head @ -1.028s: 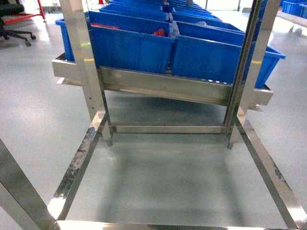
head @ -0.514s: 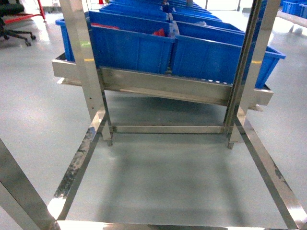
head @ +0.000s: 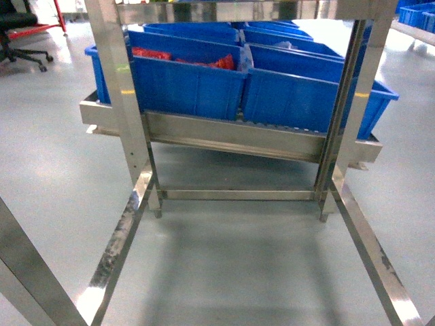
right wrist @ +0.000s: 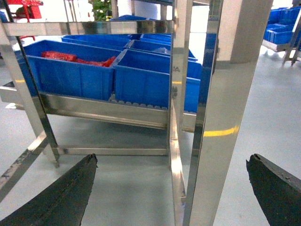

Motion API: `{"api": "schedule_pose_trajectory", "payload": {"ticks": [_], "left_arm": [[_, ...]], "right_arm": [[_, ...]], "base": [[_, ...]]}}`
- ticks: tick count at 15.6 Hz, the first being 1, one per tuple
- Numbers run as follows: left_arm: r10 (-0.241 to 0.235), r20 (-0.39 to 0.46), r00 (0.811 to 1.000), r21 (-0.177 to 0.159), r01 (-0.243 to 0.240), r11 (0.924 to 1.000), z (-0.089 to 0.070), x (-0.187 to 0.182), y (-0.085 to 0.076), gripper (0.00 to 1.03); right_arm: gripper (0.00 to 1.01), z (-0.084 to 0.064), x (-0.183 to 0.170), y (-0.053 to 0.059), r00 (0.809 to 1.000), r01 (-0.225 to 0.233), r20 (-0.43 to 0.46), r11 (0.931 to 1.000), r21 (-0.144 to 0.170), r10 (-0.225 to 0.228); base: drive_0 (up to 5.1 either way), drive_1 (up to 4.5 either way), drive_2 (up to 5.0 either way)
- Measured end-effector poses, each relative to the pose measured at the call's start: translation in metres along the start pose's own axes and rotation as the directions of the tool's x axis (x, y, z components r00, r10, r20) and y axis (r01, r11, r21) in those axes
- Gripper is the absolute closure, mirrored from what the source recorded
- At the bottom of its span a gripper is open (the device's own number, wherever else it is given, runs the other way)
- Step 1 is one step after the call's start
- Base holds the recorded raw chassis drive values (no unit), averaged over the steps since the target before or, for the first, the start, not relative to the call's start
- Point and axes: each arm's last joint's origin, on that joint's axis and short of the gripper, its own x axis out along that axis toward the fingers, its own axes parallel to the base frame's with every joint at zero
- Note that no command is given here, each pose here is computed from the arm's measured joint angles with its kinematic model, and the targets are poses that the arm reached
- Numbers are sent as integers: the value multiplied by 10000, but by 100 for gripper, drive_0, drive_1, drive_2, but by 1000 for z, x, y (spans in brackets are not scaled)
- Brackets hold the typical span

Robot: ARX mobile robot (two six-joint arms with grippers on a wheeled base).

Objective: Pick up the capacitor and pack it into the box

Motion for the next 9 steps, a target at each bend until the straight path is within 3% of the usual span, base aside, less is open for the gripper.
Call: {"api": "schedule_pose_trajectory", "payload": {"ticks": [9], "left_arm": [[-4,27,10000,4,4,10000,0,0,0,5]], "right_arm": [[3,0,0,0,10000,11,-11,10000,0,-11]], "base": [[0,0,0]]}}
